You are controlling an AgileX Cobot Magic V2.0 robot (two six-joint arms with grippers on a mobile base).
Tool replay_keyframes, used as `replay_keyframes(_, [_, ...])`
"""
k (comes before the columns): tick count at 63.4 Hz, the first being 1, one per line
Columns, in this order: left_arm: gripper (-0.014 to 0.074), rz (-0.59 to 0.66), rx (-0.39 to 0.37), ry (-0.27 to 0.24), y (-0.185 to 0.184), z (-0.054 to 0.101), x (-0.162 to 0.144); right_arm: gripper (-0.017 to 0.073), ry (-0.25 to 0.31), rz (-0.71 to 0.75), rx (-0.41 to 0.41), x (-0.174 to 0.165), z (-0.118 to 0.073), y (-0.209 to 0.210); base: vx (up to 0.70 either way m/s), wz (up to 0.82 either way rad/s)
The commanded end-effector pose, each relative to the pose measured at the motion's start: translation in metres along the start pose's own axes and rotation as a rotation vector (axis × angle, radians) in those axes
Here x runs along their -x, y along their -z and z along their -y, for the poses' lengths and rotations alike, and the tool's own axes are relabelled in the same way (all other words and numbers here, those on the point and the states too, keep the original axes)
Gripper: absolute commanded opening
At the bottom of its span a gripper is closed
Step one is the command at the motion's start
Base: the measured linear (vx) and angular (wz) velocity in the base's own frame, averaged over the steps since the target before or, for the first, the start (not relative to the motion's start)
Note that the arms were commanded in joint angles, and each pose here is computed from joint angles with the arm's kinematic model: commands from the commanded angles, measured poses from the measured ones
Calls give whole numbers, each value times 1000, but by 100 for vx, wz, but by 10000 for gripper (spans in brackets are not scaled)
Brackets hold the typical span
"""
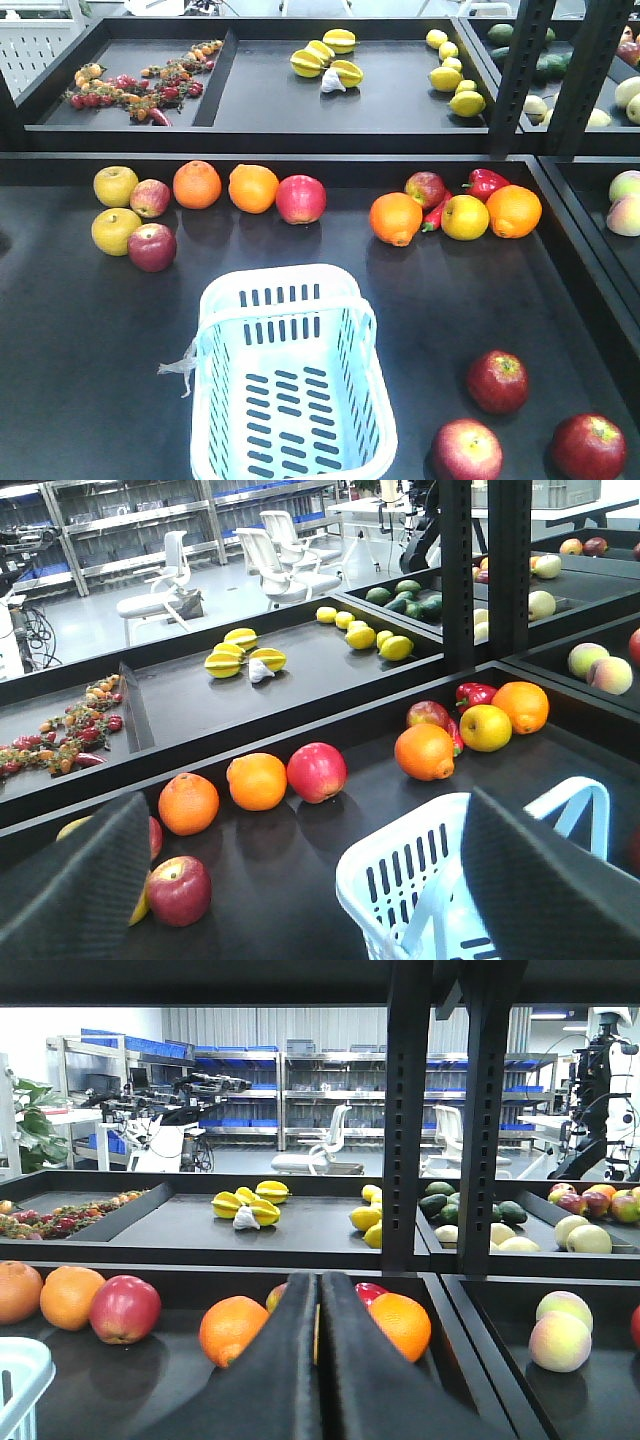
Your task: Pick three apples into basket with both arms
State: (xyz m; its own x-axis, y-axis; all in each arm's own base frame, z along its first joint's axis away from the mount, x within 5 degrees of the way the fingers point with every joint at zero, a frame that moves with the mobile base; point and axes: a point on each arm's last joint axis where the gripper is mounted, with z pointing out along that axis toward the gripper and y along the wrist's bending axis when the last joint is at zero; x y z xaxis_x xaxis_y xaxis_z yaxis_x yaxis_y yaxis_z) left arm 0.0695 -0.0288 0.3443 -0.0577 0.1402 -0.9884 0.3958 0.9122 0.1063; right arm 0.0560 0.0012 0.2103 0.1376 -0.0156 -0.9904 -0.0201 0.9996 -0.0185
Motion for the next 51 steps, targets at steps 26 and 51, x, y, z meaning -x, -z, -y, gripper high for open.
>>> replay_keyframes(26, [593, 79, 7, 9, 1, -1, 13, -9, -61, 50, 0, 28, 1, 1, 0, 0])
replay_keyframes(51, [593, 79, 7, 9, 1, -1, 13, -9, -40, -590, 8, 105, 1, -42, 0, 0])
